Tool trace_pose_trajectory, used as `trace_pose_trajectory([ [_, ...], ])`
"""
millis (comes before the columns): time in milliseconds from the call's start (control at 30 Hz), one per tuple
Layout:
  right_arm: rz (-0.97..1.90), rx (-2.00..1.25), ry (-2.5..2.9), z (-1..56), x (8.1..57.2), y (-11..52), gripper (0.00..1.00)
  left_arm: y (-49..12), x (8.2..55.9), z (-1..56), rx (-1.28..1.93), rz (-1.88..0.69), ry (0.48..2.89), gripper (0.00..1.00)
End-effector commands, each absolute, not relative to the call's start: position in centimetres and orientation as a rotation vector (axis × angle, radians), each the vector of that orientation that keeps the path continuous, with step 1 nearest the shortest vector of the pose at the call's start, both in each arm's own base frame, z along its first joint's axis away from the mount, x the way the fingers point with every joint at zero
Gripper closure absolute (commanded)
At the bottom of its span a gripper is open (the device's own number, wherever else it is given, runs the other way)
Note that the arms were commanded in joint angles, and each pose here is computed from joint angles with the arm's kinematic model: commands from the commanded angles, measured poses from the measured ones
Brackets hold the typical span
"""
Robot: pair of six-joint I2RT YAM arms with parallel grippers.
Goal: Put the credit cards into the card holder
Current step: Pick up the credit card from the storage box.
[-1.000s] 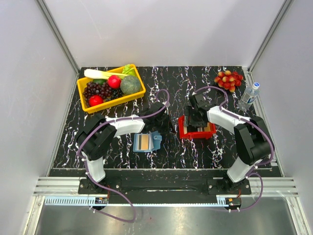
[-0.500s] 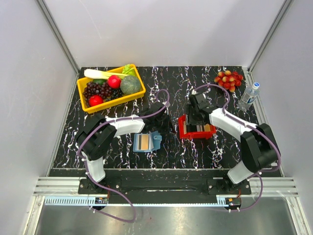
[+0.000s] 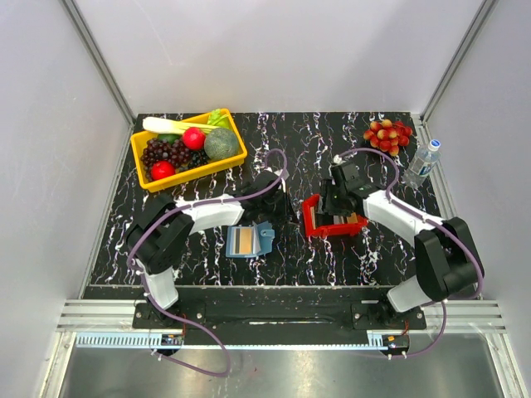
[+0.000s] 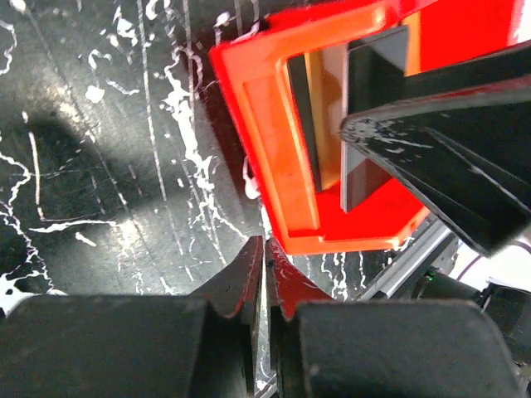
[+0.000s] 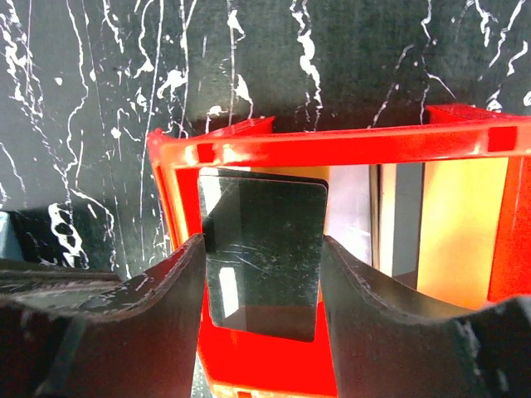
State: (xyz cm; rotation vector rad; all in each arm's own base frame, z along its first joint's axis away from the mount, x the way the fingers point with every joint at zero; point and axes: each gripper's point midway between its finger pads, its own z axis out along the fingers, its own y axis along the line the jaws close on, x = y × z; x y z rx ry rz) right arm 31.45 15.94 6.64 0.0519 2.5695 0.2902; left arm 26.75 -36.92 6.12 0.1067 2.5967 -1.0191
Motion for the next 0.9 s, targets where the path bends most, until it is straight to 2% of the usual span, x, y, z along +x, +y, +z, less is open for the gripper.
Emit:
trace_pose_trajectory([
  [0,0.563,0.187,2.468,8.6,32.3,17.0,0.53,-38.2,27.7,11.3,0.17,-1.145,2.403,0.9],
  [133,0.663,0.252,2.43,9.4,32.9,17.1,0.52,-38.1,27.6,12.0,0.17,-1.17,2.368,0.84],
  [467,0.692,0.3,2.376,10.1,33.3,16.5,0.53,-38.0,27.7,12.1,0.165,-1.174,2.36,0.82],
  [567,0.632,0.3,2.403,9.8,33.1,15.8,0.35,-37.9,27.7,12.0,0.166,-1.171,2.364,0.82],
  [633,0.617,0.235,2.429,9.4,32.8,15.8,0.27,-37.8,27.6,11.8,0.163,-1.165,2.37,0.81],
  [867,0.475,0.091,2.527,7.5,32.6,15.0,0.23,-37.9,27.8,11.5,0.156,-1.166,2.378,0.8],
])
